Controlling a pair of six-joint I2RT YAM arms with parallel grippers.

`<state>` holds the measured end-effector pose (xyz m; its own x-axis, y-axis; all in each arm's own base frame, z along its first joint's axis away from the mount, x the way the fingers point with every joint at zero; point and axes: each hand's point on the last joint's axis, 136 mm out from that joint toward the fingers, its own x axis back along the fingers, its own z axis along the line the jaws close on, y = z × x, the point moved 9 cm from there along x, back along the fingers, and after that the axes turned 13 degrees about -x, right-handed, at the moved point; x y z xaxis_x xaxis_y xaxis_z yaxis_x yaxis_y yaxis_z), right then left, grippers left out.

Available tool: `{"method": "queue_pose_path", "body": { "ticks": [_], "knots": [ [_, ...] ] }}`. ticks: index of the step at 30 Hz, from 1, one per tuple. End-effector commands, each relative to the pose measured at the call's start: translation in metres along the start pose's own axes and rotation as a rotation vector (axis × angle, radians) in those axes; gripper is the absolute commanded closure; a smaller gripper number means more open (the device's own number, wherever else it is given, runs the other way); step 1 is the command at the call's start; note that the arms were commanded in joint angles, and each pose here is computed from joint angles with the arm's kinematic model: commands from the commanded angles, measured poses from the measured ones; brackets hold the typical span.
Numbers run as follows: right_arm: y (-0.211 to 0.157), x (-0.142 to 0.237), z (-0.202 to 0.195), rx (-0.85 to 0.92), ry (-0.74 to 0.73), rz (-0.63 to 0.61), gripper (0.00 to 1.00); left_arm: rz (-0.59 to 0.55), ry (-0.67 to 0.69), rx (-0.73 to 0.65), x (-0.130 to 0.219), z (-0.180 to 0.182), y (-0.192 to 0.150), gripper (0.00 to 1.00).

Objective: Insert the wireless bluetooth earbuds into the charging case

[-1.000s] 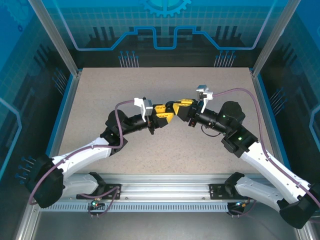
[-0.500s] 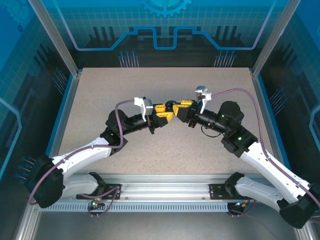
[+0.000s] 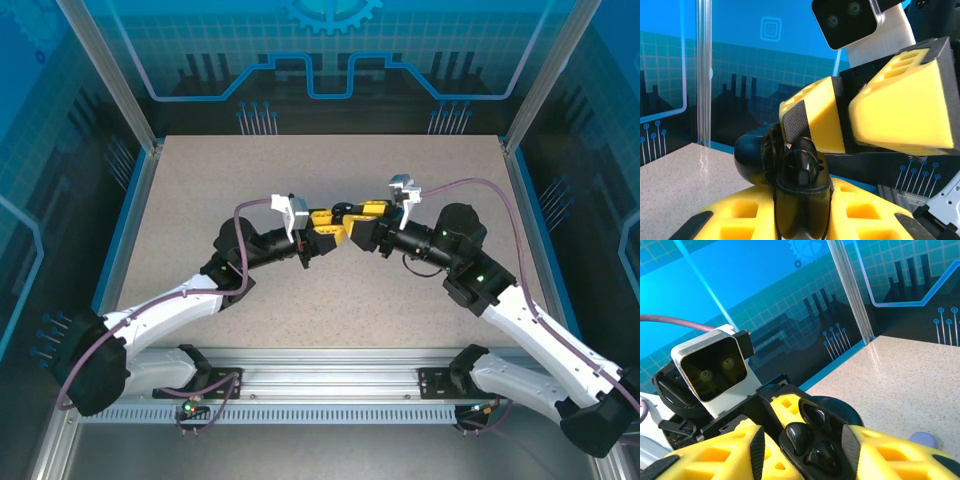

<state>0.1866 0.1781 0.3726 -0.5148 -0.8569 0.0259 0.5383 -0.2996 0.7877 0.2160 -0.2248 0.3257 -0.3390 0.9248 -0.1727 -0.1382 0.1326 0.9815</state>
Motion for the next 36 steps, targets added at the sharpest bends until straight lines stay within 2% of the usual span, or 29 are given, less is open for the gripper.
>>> {"method": "queue_pose_path", "body": {
  "ticks": [1, 3, 9, 17, 26, 31, 36],
  "knots": [
    [0.009, 0.009, 0.009, 0.032, -0.032, -0.036, 0.47, -0.03, -0.016, -0.019, -0.002, -0.003, 0.017, 0.96],
    [0.009, 0.012, 0.007, 0.037, -0.061, -0.042, 0.43, -0.02, -0.017, -0.02, 0.0, -0.004, 0.016, 0.96],
    [0.013, 0.022, 0.007, 0.048, -0.151, -0.061, 0.43, 0.026, -0.017, -0.014, 0.003, -0.006, 0.011, 0.96],
    [0.011, 0.03, -0.01, 0.043, -0.34, -0.037, 0.43, 0.03, -0.03, -0.022, 0.01, -0.011, 0.013, 0.96],
    [0.004, 0.019, -0.019, 0.039, -0.361, 0.08, 0.43, 0.008, -0.116, -0.033, 0.01, -0.018, 0.021, 0.96],
    [0.002, 0.016, -0.029, 0.02, -0.388, 0.112, 0.43, 0.004, -0.173, -0.022, 0.008, -0.021, 0.024, 0.96],
    [0.005, 0.017, -0.041, -0.007, -0.355, 0.135, 0.44, 0.012, -0.194, 0.0, 0.005, -0.02, 0.023, 0.96]
  ]
}}
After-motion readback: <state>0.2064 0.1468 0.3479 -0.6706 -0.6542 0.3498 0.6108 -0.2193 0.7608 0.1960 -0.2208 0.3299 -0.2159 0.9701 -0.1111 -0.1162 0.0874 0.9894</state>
